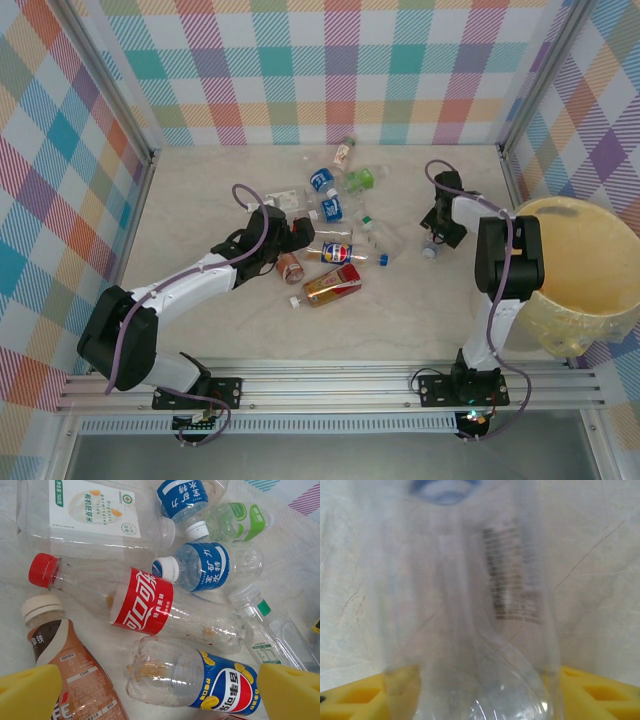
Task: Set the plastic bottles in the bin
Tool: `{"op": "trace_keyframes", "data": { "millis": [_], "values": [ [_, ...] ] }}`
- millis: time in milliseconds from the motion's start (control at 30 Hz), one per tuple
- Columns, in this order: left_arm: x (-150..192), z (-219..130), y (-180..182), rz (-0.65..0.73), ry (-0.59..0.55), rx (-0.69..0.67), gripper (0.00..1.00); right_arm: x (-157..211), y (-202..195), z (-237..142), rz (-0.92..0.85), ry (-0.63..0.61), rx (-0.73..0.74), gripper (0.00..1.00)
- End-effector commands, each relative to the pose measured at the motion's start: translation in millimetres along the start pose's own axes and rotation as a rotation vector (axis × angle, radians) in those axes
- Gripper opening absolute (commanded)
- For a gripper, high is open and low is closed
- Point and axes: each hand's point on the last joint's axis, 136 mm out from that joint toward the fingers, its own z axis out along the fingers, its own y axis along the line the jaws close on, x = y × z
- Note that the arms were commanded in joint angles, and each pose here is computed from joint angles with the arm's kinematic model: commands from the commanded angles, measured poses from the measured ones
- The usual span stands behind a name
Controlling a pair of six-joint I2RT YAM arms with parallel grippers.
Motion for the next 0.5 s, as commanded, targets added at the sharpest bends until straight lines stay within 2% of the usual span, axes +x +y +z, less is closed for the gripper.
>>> {"op": "trace_keyframes", "data": {
  "millis": [0,233,467],
  "values": [
    [-10.0,-6.7,0.4,-0.017,-0.025,-0.003,1.0,-10.1,12.8,-19.0,-0.023,-0.051,-0.078,0.61],
    [-13.0,-8.3,-3.3,-0.018,-0.033,0.012,1.0,-17.0,36.0,-67.6,-0.084,-0.102,-0.25,0.52],
    [-17.2,-7.3,-6.8,-0.017,-0.047,0.024,1.0,-23.5,66.2,-147.7,-0.187,-0.241,-0.466,0.46]
  ]
}}
